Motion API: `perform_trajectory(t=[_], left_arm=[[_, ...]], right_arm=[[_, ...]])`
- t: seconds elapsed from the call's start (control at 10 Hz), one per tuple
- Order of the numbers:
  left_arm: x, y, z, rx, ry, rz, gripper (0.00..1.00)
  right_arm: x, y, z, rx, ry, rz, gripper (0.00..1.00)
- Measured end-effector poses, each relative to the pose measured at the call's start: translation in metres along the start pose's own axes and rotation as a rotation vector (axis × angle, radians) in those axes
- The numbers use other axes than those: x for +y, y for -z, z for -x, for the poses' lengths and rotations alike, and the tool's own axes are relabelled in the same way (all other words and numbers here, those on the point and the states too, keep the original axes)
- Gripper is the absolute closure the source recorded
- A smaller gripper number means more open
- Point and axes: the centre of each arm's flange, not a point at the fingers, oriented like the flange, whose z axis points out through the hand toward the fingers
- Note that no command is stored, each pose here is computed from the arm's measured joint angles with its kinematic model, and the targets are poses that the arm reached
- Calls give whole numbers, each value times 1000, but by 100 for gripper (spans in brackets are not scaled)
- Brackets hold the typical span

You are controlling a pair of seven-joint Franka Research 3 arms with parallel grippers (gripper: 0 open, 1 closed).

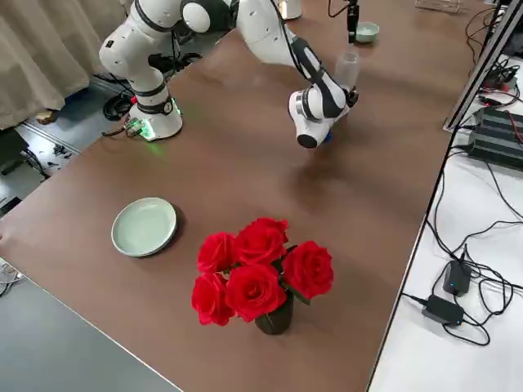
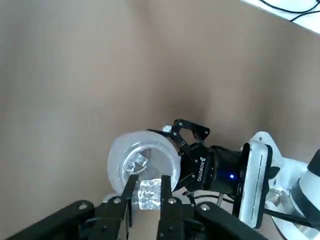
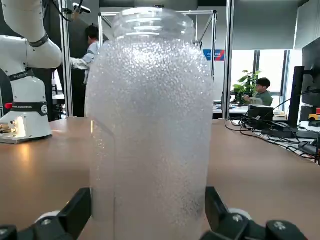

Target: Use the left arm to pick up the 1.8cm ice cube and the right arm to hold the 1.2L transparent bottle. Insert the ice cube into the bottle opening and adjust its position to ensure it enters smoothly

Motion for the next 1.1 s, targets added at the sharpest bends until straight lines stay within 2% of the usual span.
perform_trajectory(t=[0.4, 0.9, 1.1], left_arm=[[-1, -6, 0, 0, -1, -3, 77], [1, -8, -4, 24, -61, 19, 1], [-3, -4, -6, 16, -81, -9, 0]], right_arm=[[0, 1, 0, -1, 1, 1, 0], [0, 1, 0, 1, 3, 0, 0], [0, 1, -1, 11, 9, -4, 0]])
